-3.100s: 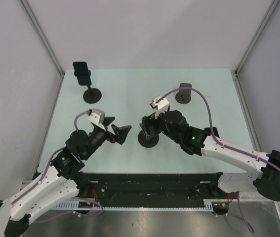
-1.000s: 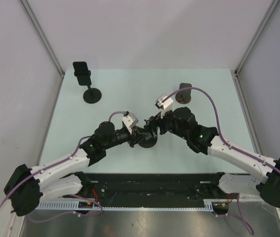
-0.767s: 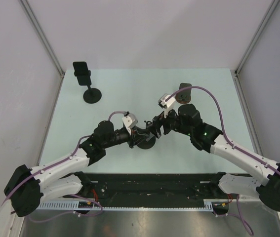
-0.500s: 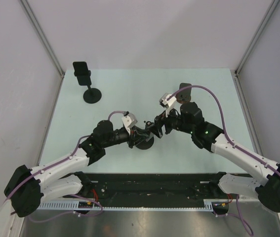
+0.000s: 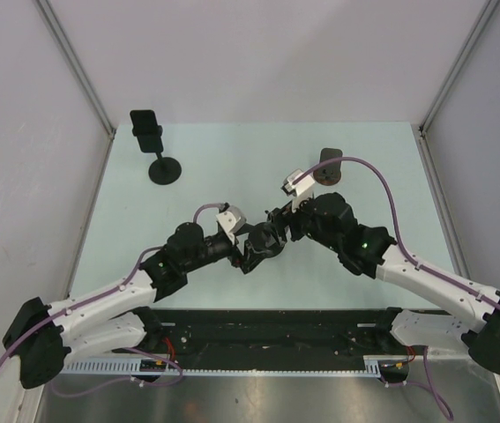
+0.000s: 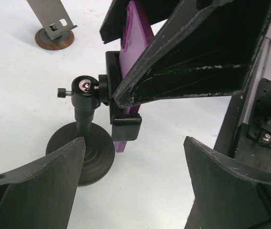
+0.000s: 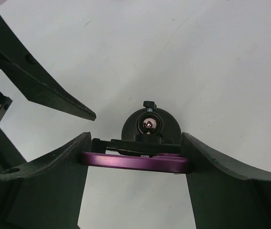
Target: Remove the phone from the phone stand
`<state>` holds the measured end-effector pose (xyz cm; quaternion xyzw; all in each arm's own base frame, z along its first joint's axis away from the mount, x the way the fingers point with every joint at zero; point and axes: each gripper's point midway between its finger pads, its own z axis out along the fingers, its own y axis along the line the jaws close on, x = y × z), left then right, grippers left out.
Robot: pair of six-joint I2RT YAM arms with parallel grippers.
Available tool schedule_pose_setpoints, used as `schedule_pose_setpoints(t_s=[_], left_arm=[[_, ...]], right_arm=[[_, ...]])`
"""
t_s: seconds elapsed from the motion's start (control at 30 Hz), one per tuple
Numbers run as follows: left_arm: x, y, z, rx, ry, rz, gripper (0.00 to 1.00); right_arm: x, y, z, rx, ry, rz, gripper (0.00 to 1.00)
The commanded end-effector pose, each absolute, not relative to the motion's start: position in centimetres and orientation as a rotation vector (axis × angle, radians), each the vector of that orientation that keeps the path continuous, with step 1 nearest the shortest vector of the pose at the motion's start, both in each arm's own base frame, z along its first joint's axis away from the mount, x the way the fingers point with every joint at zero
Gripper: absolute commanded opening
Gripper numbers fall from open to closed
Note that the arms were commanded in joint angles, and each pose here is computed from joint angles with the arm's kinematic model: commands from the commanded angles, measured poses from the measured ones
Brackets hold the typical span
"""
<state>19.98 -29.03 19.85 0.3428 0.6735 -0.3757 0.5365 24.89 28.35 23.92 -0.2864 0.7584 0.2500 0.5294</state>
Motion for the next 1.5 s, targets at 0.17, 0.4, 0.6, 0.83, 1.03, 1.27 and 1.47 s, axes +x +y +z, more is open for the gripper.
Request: schedule_pose_setpoints(t_s=[0.17,0.4,0.6,0.83,1.03,1.27,1.47], left_arm=[[23.2,-28.9,20.0,0.751,1.583,-0.717,0.83],[24.5,-30.6,20.3,0.785,1.565,-0.71,0.75],[24.6,-31.3,21.0,0.796,1.547,-0.731,0.71],[24.7,-31.7,21.1,0.805,1.545,-0.741,0.41],[24.4,-31.1,21.4,0.824,1.53,-0.744,0.0],[24.4,-29.4,21.2,0.799,1.585,-0.861,0.0],[23.4,-28.9,21.2,0.85,1.601,-0.947,0.0]], right_arm=[[26.2,28.1,26.6,-0.513,1.747,0.558,0.0],[26.0,28.5,26.1,-0.514,1.763,0.559,0.0],[26.1,28.5,25.9,-0.511,1.771,0.549,0.0],[26.1,28.7,25.7,-0.523,1.773,0.552,0.0],[25.9,28.1,25.2,-0.561,1.786,0.521,0.0],[26.1,26.3,24.9,-0.648,1.79,0.481,0.0],[25.9,25.2,25.3,-0.751,1.762,0.539,0.0]])
